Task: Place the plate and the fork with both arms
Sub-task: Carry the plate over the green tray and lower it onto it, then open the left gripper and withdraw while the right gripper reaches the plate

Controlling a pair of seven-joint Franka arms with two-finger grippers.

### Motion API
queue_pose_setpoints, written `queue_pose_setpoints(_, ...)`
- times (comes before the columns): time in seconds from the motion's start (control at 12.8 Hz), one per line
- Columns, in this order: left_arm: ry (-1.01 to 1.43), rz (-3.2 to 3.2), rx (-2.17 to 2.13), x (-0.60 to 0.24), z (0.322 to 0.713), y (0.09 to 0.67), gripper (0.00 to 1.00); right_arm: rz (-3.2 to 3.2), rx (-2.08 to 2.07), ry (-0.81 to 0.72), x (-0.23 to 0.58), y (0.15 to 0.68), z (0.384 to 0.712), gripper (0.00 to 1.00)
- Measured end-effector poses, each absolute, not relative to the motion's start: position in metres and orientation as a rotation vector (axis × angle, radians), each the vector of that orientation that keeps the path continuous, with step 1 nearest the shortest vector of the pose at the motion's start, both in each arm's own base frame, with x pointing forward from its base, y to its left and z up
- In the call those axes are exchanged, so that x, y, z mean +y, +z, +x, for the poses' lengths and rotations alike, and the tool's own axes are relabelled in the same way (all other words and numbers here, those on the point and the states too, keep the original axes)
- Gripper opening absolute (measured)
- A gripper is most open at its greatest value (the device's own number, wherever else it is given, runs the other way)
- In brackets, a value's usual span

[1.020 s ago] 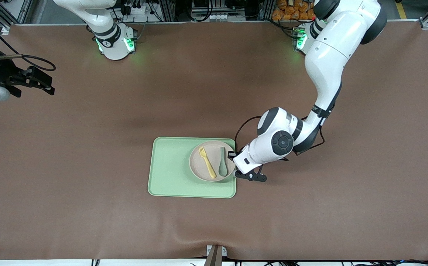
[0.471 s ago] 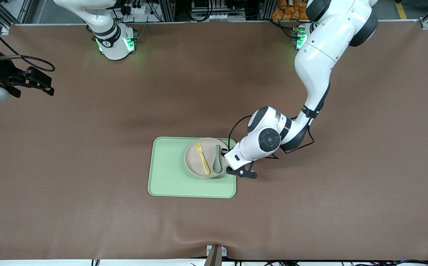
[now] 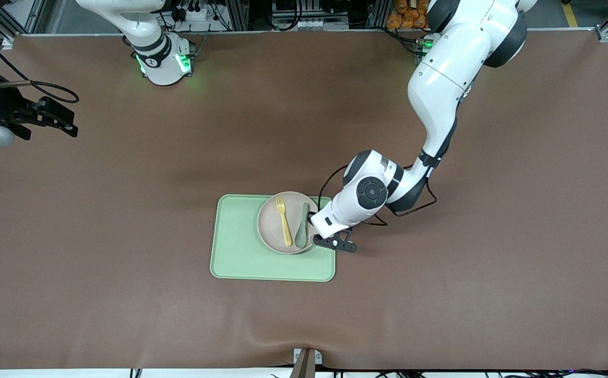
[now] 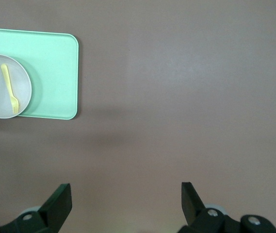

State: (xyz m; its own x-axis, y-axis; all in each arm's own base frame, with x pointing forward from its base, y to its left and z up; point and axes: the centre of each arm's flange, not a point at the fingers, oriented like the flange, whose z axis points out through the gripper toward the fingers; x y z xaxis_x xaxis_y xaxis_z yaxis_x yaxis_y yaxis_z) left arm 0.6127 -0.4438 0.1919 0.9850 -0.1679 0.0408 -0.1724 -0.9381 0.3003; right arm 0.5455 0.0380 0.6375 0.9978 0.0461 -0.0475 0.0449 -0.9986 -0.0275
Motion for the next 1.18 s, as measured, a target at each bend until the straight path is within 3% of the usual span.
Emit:
queue_pose_setpoints(0.16, 0.029, 2.82, -0.207, -0.45, 0.61, 0.193, 0.05, -3.11, -0.066, 0.08, 0.037, 0.636, 0.546, 1.0)
queue_pose_setpoints(0.39, 0.065, 2.815, -0.155, -0.453, 0.611, 0.195, 0.17, -3.097, -0.07, 0.085, 0.038, 0.634, 0.547, 1.0)
queue_pose_setpoints(1.02, 0.197, 2.808, 0.001, -0.407, 0.659, 0.294, 1.0, -3.029, -0.218, 0.089, 0.098, 0.601, 0.577, 1.0)
queue_pose_setpoints(1.18, 0.16, 2.836, 0.061, -0.364, 0.675, 0.329, 1.0, -3.017, -0.305, 0.077, 0.135, 0.592, 0.587, 1.0)
